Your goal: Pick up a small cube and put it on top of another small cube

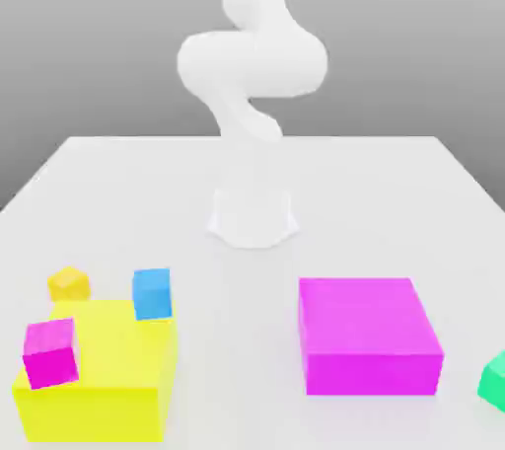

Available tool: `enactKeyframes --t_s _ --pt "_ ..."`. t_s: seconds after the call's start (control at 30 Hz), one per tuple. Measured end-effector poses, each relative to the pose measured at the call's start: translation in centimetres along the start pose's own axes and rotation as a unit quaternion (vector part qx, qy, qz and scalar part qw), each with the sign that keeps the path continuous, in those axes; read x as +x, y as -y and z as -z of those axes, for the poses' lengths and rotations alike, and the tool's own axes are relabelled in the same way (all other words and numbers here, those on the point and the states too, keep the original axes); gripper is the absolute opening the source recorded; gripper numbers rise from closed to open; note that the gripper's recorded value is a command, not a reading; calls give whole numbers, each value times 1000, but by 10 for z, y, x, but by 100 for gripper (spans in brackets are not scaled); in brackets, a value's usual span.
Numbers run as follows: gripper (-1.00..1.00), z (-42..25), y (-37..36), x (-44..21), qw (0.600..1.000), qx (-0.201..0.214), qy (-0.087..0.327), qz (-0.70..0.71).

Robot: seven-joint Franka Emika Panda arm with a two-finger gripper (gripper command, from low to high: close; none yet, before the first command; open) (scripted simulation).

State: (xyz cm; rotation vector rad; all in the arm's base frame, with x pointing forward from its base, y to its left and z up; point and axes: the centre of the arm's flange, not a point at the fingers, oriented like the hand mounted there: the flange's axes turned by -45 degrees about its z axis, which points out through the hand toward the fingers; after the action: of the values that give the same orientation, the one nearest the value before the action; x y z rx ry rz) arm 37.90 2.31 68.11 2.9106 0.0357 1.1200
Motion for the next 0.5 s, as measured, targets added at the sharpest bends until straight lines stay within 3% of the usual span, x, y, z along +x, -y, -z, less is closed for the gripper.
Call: enactKeyframes --t_s 0.23,0.5 --pt "0 -122 72 -11 994 -4 88 69" --pt "0 -244 159 -69 972 15 179 150"
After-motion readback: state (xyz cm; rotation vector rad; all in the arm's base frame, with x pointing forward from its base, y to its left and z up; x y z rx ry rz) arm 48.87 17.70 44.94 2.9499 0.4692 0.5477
